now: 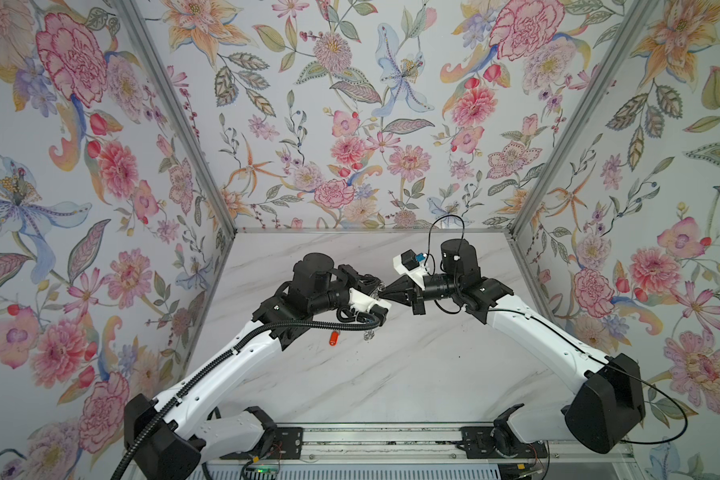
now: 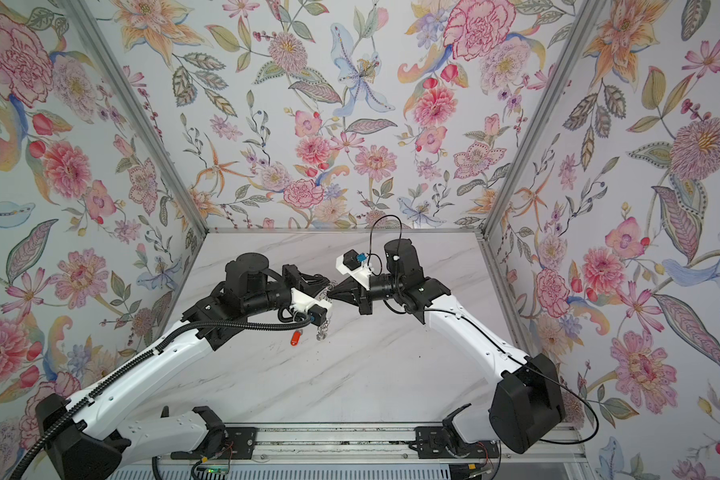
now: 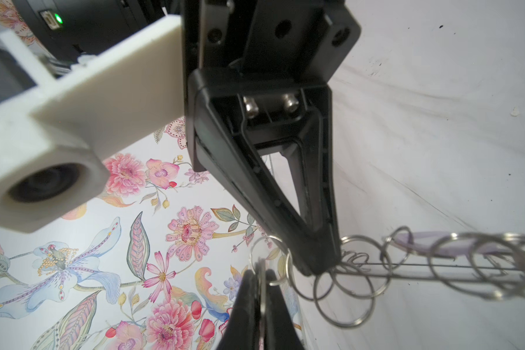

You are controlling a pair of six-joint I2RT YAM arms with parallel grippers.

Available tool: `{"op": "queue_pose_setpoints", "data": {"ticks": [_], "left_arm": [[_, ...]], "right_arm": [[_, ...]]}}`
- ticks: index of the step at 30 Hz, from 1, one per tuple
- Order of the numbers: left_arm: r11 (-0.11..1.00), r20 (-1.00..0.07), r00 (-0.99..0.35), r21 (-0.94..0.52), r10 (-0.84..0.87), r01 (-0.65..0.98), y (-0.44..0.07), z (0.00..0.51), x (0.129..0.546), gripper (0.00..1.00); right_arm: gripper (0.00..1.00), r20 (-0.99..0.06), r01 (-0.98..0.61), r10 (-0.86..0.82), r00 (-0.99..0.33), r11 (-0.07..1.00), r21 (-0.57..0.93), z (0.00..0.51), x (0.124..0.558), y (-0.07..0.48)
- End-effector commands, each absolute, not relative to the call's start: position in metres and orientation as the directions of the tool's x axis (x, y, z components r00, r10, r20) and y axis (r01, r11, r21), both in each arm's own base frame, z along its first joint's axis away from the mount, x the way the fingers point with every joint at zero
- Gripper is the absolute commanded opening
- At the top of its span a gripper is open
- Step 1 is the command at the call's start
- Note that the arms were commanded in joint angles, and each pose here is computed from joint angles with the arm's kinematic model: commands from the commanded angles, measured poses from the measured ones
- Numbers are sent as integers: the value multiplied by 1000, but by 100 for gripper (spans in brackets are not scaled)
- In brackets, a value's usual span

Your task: Remove the keys from the keyring

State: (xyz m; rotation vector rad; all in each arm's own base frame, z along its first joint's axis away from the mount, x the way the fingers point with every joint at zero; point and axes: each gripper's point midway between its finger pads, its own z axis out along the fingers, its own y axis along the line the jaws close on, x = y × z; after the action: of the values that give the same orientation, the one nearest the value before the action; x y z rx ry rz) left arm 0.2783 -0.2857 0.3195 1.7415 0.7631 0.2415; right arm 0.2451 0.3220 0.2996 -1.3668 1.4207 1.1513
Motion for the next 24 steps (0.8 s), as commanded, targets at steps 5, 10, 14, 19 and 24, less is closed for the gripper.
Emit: {"op": "queue_pose_setpoints", "data": {"ticks": [5, 10, 14, 19, 24], "left_arm": [[33, -228, 761, 964, 607, 263, -274, 362, 287, 0], [68, -247, 759, 963, 603, 259, -269, 365, 287, 0], [82, -258, 752, 961, 606, 264, -264, 363, 287, 0], [81, -270, 742, 956, 613, 281, -262, 356, 287, 0], [66, -283, 727, 948, 625, 313, -260, 344, 288, 0]], "right_arm": [[0, -975, -997, -214, -62, -31, 71, 308, 237, 319], [0, -975, -997, -207, -75, -20, 81, 310, 240, 318], [0, -977, -996, -193, -89, -9, 93, 313, 244, 315], [0, -980, -996, -175, -91, -2, 93, 319, 244, 313], [0, -983, -996, -159, -89, 29, 86, 323, 250, 311]]}}
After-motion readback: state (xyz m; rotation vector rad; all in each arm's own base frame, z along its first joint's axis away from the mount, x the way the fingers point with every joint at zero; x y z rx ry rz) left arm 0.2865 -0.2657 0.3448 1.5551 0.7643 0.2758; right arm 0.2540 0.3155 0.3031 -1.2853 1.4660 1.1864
